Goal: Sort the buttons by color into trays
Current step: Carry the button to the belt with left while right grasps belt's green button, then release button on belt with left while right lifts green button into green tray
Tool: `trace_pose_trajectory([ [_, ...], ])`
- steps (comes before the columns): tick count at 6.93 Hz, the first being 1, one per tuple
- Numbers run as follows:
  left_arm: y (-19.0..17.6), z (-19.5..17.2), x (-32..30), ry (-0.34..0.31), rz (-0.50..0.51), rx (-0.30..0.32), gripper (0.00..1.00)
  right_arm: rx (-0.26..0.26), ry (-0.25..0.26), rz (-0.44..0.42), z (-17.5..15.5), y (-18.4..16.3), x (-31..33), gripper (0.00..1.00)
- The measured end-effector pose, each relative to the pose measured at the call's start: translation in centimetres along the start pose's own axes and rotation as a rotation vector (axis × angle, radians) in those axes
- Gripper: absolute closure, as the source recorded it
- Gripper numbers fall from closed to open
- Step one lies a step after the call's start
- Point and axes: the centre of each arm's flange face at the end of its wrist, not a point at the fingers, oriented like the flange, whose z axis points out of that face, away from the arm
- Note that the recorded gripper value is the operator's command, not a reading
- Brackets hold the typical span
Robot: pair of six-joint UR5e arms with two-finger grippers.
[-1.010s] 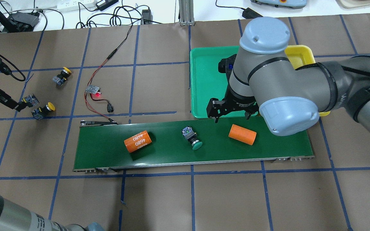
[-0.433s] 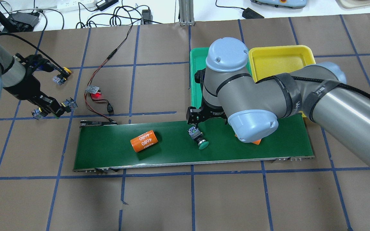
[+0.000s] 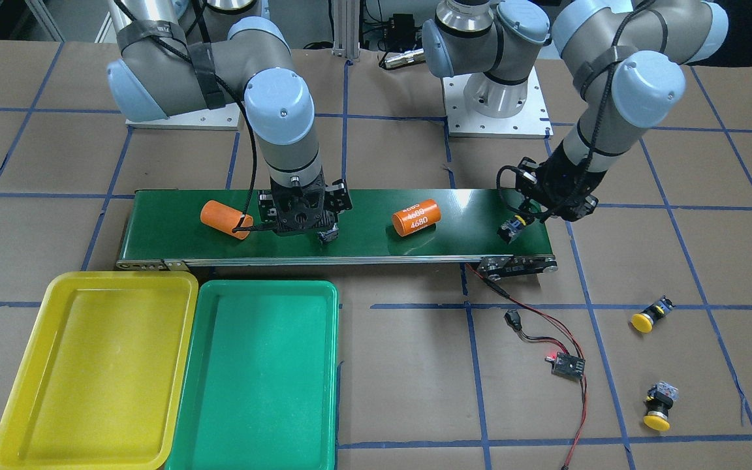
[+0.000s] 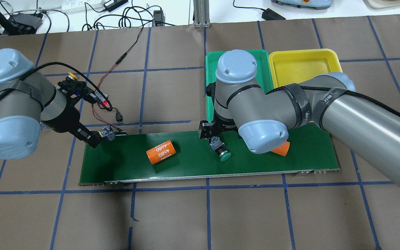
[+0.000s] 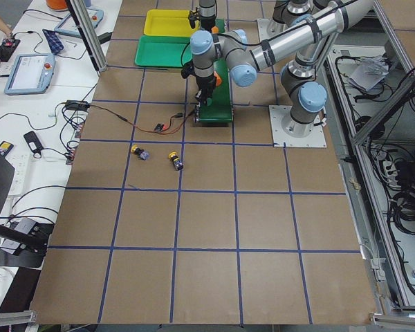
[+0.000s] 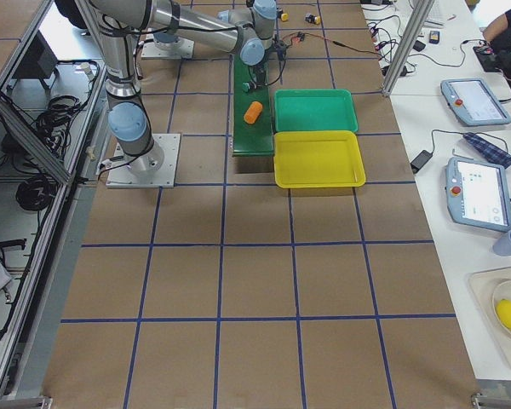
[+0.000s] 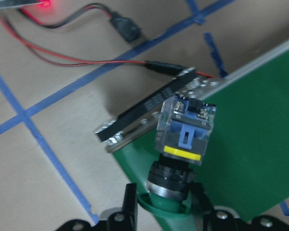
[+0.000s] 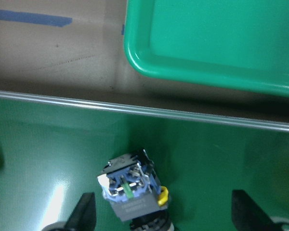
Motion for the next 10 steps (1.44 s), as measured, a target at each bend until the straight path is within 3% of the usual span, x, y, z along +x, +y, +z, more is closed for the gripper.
trace_pose_trajectory([
  [1,0.6,1.1,2.0,-0.001,0.115,0.003,1.00,-0.003,0.002,-0.012,1.2,-0.3,-0.6,0.37],
  [2,0.9,1.8,2.8,-0.011,0.195,0.016,0.23,-0.009,0.006,-0.026,2.0,-0.2,-1.3,0.82],
  [3,0.9,2.1,3.1,-0.015,0.226,0.036,0.00,-0.017,0.011,-0.033,2.4,-0.2,-1.5,1.00],
  [4,0.7,2.0,3.1,-0.022,0.232,0.063,0.00,-0.026,0.015,-0.035,2.5,-0.1,-1.6,1.00],
  [6,0.5,-0.1,0.9,-0.059,0.150,0.115,0.00,-0.039,0.017,-0.043,2.3,0.1,-1.2,1.00],
  [8,2.1,-3.5,-7.5,-0.079,-0.002,0.129,0.00,-0.010,0.011,-0.041,0.4,0.1,-0.5,1.00],
  [10,3.3,-3.9,-17.2,-0.086,-0.110,0.095,0.00,0.046,0.005,0.002,-2.2,-1.1,1.8,1.00],
])
